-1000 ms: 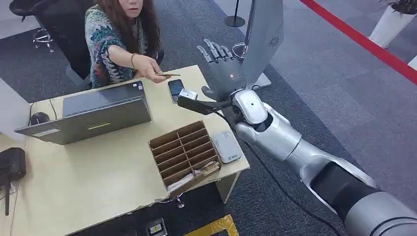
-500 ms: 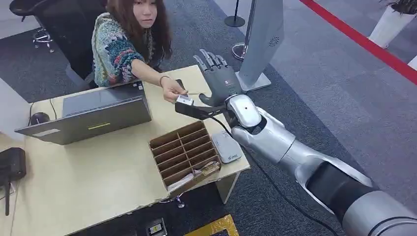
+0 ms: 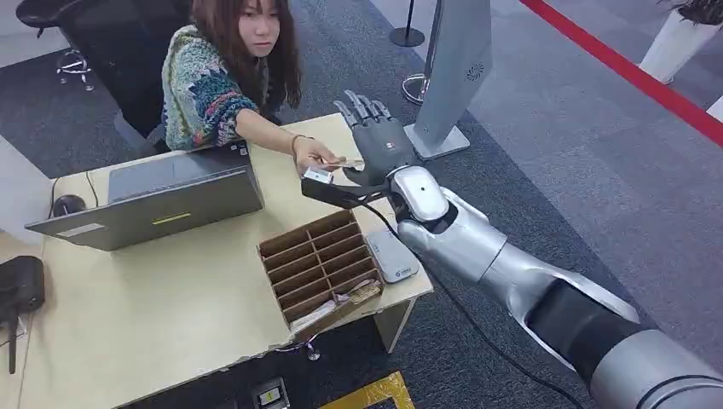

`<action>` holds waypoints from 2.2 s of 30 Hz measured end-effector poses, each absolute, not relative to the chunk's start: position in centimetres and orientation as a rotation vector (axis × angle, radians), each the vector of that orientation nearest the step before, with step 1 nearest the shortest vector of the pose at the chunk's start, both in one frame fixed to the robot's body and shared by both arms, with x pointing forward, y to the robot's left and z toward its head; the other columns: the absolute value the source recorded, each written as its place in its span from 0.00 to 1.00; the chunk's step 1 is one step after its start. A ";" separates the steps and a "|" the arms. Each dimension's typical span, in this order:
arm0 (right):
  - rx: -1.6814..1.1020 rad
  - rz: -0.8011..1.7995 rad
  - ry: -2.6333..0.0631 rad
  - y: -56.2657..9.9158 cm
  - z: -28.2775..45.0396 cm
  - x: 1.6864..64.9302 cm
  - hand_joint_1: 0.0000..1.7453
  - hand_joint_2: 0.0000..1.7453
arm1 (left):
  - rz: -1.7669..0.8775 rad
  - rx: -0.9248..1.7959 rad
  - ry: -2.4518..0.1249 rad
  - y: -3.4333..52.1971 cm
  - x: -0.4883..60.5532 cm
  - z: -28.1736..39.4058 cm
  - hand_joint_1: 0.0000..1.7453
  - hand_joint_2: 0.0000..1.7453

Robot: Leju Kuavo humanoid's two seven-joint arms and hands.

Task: Pass the card to the sensor for recognition and then transmit it.

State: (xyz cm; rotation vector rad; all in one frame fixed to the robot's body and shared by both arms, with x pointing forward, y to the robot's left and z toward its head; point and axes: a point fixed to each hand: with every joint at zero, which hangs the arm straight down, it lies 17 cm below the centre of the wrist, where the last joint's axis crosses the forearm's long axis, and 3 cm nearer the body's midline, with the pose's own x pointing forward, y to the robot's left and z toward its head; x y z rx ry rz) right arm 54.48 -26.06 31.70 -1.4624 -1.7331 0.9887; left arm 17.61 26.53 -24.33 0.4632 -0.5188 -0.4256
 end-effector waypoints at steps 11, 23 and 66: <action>-1.420 0.999 -1.692 -26.3 30.6 55.0 1.00 1.00 | -0.427 0.462 -0.522 26.5 17.9 -24.3 0.00 0.00; -1.408 0.988 -1.695 -26.4 30.8 55.3 1.00 1.00 | -0.425 0.463 -0.521 26.5 17.8 -24.3 0.00 0.00; -1.239 0.887 -1.289 -40.8 16.2 49.6 1.00 1.00 | -0.328 0.494 -0.514 28.0 16.8 -24.3 0.00 0.00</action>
